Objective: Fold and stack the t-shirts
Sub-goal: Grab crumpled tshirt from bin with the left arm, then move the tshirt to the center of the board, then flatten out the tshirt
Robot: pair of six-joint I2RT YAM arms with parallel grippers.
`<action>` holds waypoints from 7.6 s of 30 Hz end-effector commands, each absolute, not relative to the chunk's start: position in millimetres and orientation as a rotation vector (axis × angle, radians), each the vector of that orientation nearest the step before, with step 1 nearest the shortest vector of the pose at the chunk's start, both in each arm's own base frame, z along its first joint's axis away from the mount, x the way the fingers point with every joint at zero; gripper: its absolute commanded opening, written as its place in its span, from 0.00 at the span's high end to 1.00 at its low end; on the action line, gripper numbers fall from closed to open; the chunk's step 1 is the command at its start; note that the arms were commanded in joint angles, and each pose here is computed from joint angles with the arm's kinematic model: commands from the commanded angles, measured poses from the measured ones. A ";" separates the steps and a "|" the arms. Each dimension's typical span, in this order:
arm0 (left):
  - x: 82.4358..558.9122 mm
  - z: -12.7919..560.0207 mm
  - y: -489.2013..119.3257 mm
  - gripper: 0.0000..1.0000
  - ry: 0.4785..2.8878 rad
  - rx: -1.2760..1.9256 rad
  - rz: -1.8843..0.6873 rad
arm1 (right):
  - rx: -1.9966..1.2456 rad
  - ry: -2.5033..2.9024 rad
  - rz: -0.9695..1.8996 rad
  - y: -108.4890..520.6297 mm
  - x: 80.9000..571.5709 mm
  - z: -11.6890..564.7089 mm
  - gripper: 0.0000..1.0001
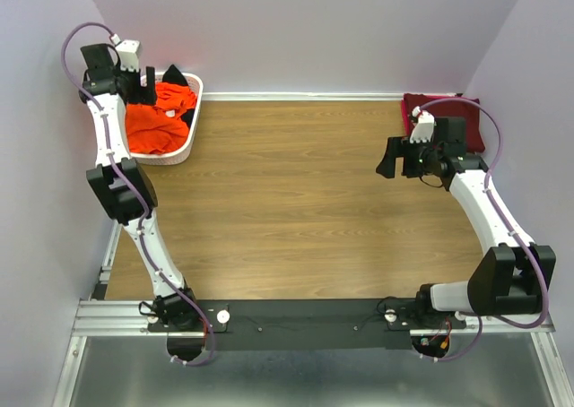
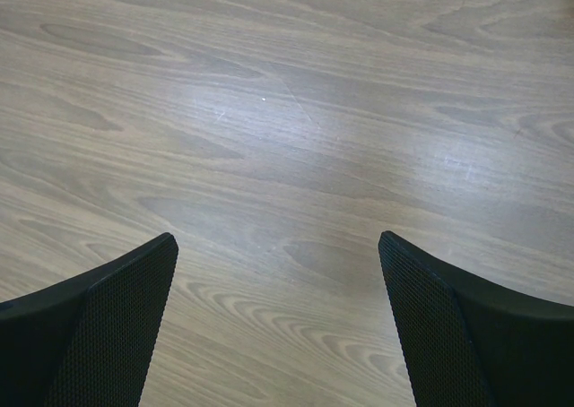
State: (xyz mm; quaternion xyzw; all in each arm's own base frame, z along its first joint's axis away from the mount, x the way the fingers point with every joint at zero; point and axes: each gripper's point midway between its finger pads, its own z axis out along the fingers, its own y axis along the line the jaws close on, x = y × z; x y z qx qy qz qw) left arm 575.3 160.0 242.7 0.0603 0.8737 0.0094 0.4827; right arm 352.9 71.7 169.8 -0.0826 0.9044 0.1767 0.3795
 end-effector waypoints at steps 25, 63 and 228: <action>599.5 145.8 195.3 0.71 2.220 0.014 0.025 | -0.270 2.308 0.475 76.7 347.1 167.2 0.00; 429.4 530.8 -117.3 0.81 1.305 0.614 -0.593 | -0.196 2.290 0.371 62.0 347.6 178.0 0.00; 129.3 91.5 -442.0 1.00 1.397 2.239 -0.796 | -0.387 2.832 0.493 61.3 389.9 40.3 1.00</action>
